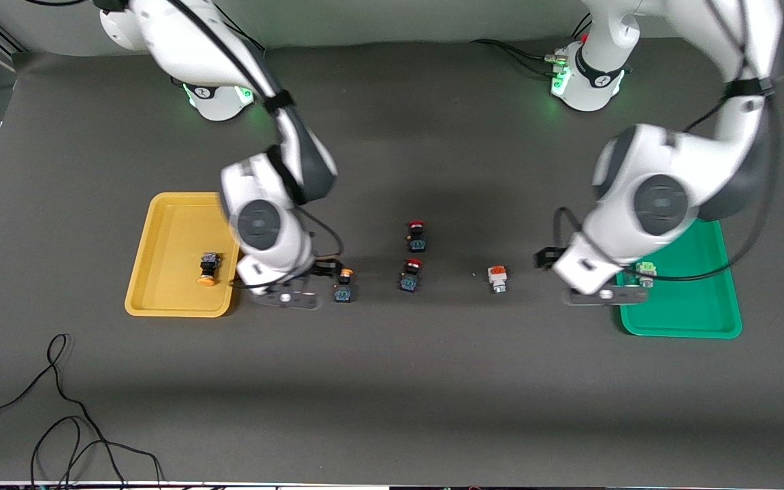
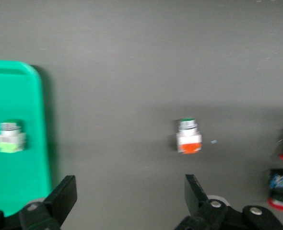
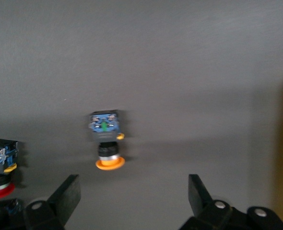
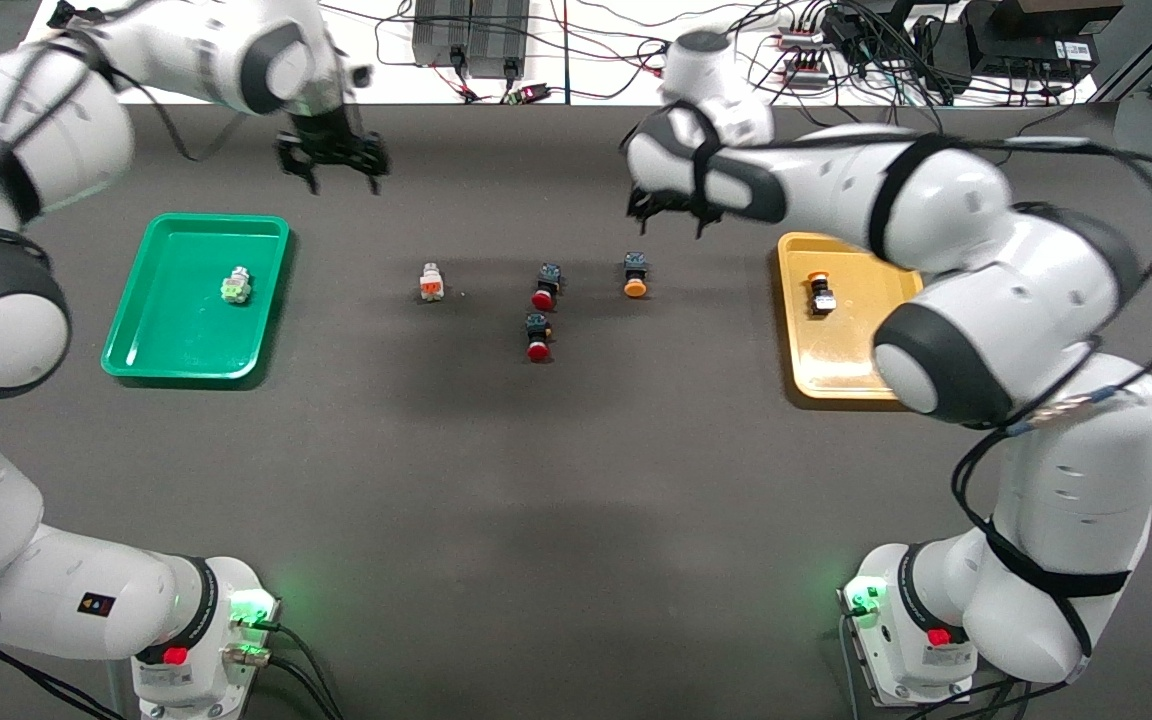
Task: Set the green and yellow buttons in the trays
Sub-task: 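Grasp second yellow button with right gripper while left gripper grasps orange-based button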
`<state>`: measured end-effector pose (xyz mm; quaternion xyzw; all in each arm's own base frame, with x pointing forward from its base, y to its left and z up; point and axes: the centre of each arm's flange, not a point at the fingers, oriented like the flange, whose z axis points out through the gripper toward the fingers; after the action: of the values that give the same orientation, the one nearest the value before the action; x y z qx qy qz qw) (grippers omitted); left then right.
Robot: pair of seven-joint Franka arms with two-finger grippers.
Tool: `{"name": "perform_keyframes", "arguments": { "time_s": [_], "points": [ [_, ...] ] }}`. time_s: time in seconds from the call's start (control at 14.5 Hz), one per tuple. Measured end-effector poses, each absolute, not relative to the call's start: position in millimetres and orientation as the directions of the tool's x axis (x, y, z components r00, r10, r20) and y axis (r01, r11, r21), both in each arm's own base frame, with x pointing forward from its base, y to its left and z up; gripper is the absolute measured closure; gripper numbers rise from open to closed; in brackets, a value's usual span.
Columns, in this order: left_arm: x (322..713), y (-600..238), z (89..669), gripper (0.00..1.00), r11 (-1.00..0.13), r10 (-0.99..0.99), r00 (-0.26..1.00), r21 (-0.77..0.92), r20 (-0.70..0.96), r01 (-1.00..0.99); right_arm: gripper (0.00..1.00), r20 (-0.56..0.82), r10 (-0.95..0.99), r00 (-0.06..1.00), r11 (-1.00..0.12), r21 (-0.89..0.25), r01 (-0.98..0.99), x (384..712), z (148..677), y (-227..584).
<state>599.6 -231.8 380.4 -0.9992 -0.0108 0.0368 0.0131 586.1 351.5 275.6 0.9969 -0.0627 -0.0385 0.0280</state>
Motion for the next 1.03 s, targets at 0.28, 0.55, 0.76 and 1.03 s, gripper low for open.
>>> {"name": "perform_keyframes", "arguments": {
  "time_s": [0.28,0.55,0.76,1.03],
  "points": [
    [581,-299,339,0.00,-0.999,0.044,0.997,-0.024,-0.067,0.042,0.02,-0.044,-0.131,0.990,-0.990,0.059,-0.129,587,223,364],
    [577,-316,287,0.00,-0.997,0.074,0.994,-0.025,-0.076,0.072,0.04,-0.017,-0.131,0.991,-0.990,0.051,-0.130,588,201,368],
    [572,-304,222,0.00,-0.996,0.081,0.993,-0.035,-0.081,0.079,0.07,0.005,-0.123,0.992,-0.991,0.047,-0.123,585,183,374],
    [558,-300,196,0.24,-0.994,0.100,0.990,-0.045,-0.097,0.096,0.36,0.015,-0.122,0.992,-0.991,0.050,-0.122,585,173,375]
  ]
}}
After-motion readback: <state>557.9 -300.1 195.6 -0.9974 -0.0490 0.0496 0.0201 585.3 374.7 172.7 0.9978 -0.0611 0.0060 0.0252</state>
